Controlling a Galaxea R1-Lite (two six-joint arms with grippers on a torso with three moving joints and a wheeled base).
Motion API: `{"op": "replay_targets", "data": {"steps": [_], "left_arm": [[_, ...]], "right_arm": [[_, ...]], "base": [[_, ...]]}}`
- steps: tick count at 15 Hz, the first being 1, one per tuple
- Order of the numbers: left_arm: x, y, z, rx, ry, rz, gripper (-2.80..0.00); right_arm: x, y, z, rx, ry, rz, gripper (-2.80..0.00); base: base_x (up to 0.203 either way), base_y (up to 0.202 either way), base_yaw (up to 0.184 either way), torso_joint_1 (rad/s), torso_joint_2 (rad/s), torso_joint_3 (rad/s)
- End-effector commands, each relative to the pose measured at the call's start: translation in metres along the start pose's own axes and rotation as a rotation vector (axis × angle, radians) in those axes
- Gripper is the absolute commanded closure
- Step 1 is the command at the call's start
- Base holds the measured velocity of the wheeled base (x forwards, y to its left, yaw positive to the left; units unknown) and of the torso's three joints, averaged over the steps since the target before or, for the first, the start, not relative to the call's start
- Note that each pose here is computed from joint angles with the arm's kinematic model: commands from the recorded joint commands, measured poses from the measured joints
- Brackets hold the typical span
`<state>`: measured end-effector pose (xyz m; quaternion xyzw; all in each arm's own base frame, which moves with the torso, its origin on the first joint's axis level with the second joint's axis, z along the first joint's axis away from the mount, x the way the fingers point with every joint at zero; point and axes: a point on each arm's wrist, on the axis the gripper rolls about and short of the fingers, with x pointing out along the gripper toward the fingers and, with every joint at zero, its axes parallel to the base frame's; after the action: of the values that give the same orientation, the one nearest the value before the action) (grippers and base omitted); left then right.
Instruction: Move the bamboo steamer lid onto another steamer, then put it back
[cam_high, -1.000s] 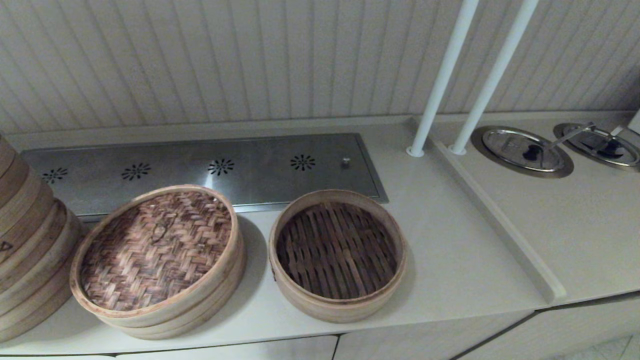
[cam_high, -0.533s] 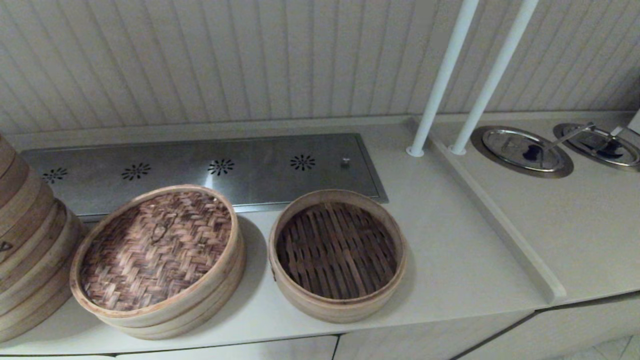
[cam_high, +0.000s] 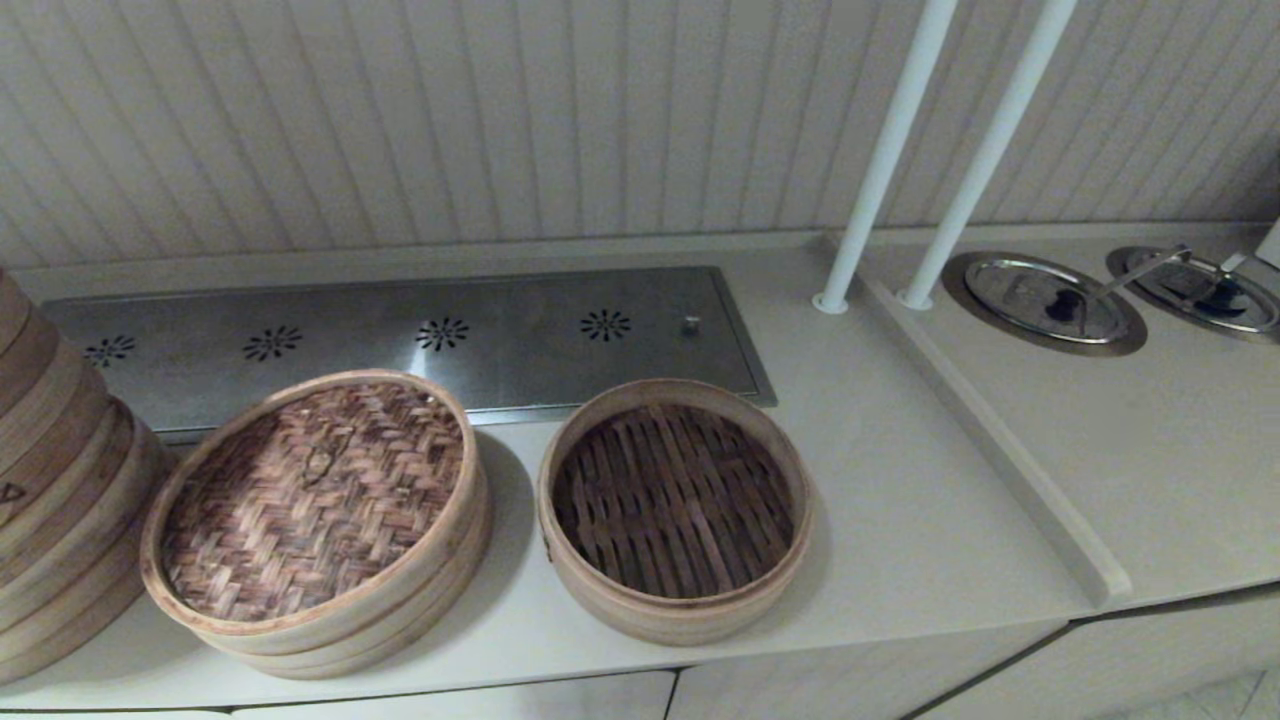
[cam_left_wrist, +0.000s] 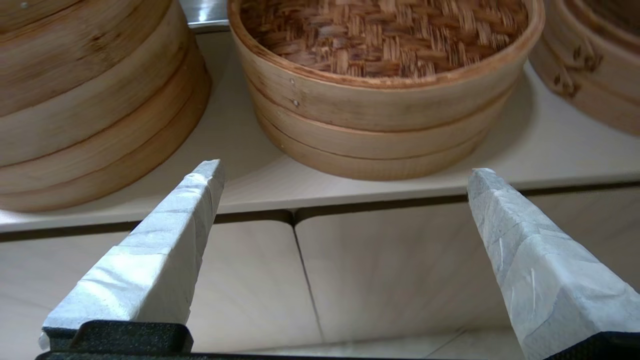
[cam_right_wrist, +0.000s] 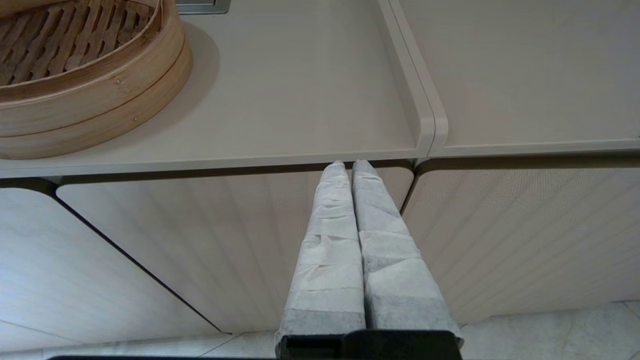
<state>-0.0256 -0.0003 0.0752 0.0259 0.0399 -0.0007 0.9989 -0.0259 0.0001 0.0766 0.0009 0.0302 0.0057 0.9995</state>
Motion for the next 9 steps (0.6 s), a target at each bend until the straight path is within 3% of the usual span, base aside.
{"op": "replay_targets", "data": {"steps": [1,4,9], "left_arm": [[-0.0001,0.0,-0.0002,-0.009,-0.016,0.003,-2.8],[0.0005,0.0,0.0004,-0.051,-0.034,0.002,-2.8],[0.0005,0.0,0.0004,-0.051,-0.034,0.002,-2.8]], "right_arm": [[0.0001,0.0,0.0001,0.0,0.001,0.001,0.0],[0.0001,0.0,0.0,0.0,0.002,0.001,0.0],[0.0001,0.0,0.0,0.0,0.002,0.001,0.0]], "base": [[0.0,0.0,0.0,0.0,0.0,0.0],[0.0,0.0,0.0,0.0,0.0,0.0],[0.0,0.0,0.0,0.0,0.0,0.0]]}}
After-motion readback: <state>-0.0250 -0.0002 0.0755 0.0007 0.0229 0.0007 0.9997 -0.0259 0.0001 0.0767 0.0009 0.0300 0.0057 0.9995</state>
